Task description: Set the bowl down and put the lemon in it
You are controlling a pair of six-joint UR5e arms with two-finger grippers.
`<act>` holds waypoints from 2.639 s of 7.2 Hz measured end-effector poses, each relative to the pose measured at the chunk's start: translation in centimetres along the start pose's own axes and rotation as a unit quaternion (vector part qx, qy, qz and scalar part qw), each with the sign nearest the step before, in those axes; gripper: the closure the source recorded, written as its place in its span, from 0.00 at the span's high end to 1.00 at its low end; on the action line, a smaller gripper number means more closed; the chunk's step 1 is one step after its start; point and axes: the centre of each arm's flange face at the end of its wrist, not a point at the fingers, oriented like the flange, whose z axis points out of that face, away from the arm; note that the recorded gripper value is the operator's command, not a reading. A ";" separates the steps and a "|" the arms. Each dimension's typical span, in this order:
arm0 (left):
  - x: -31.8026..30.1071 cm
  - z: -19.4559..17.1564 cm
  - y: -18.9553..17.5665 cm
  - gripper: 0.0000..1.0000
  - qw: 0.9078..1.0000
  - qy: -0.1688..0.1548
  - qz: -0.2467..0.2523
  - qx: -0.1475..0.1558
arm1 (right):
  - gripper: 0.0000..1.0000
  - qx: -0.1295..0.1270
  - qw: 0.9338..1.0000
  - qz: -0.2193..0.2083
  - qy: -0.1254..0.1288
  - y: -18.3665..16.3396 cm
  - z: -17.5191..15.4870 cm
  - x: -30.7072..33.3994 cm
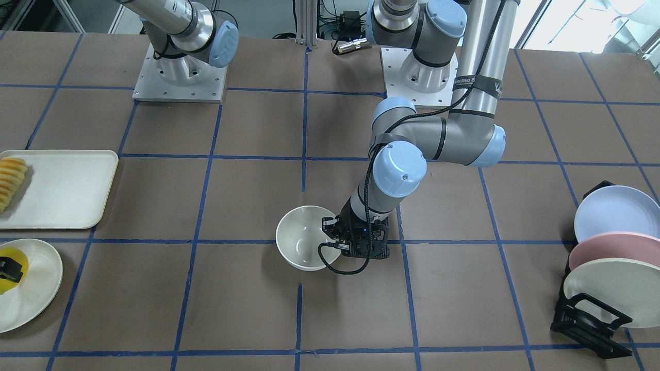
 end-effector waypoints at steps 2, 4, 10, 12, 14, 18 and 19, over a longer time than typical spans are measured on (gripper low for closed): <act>0.8 0.1 0.5 0.96 1.000 -0.001 0.002 -0.001 | 0.00 -0.015 1.000 0.005 -0.009 1.2 -3.0 -0.9; 0.9 -0.6 0.1 1.00 1.000 -0.001 0.002 0.007 | 0.00 -0.028 0.999 0.015 -0.023 2.4 -6.6 -3.9; -8.0 -20.7 -2.2 1.00 0.997 -0.074 0.030 -0.012 | 0.00 -0.009 0.998 0.053 -0.043 7.4 -17.3 -31.9; -7.8 -26.6 0.5 1.00 0.995 -0.094 0.035 -0.018 | 0.00 -0.013 0.998 0.047 -0.042 9.8 -17.0 -41.6; -7.3 -29.1 2.0 1.00 0.993 -0.106 0.039 -0.013 | 0.00 -0.007 0.999 0.030 -0.042 12.1 -14.7 -49.8; -7.1 -29.1 2.6 1.00 0.994 -0.106 0.039 -0.014 | 0.00 0.020 0.998 0.030 -0.054 11.3 -7.8 -56.3; -7.1 -29.1 2.7 1.00 0.993 -0.107 0.039 -0.014 | 0.02 0.017 0.998 0.031 -0.054 11.2 -6.8 -56.6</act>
